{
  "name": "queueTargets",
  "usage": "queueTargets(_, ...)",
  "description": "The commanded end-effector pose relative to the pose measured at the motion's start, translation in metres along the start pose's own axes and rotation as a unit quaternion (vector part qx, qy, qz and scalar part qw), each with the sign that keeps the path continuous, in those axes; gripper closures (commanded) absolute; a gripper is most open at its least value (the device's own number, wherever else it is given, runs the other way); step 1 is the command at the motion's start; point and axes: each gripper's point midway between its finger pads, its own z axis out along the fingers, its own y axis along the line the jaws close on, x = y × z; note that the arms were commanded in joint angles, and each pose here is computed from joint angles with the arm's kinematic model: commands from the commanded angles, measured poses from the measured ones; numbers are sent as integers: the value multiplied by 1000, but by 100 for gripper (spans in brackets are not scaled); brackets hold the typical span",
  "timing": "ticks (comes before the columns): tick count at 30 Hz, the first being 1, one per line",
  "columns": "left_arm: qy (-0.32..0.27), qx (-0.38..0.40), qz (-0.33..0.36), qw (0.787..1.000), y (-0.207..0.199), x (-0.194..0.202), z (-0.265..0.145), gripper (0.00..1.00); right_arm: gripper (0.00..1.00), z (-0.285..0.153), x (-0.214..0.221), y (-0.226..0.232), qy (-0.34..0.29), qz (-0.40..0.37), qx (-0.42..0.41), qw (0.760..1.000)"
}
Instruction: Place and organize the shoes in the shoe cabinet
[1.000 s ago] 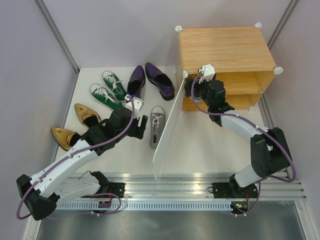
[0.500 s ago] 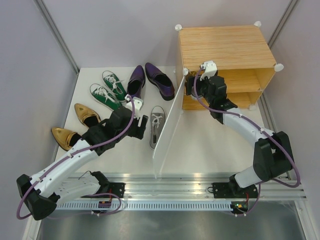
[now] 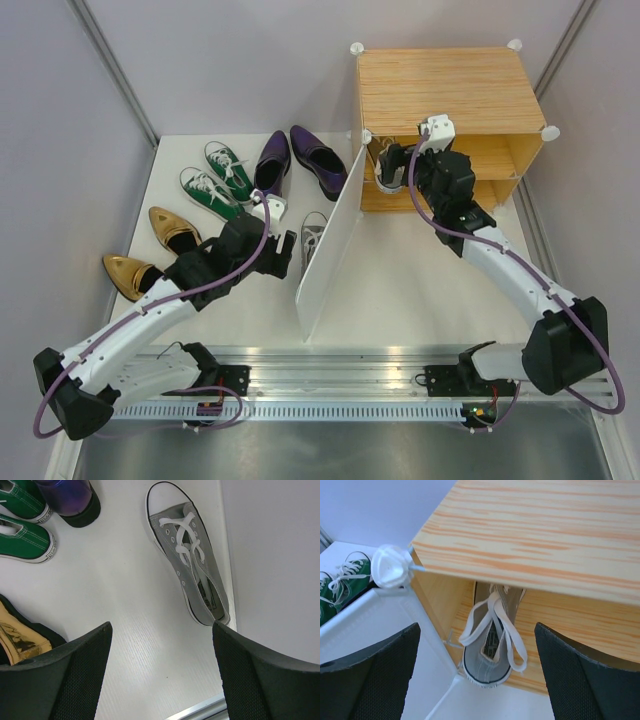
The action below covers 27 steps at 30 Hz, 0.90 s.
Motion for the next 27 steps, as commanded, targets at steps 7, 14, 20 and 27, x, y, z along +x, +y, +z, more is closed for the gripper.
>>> queueTargets(7, -7, 4, 13, 1000, -2, -4, 4, 16, 5, -36, 14, 1, -48, 35, -11, 998)
queueTargets(14, -26, 1, 5, 1000, 1, -13, -2, 16, 7, -30, 46, -5, -30, 35, 1, 999)
queueTargets(20, -66, -3, -14, 998, 6, -25, -16, 16, 8, -19, 60, -3, -26, 31, -5, 999)
queueTargets(27, -65, -14, -4, 998, 10, -23, -12, 16, 13, 1, 87, -3, 4, 23, -6, 1000)
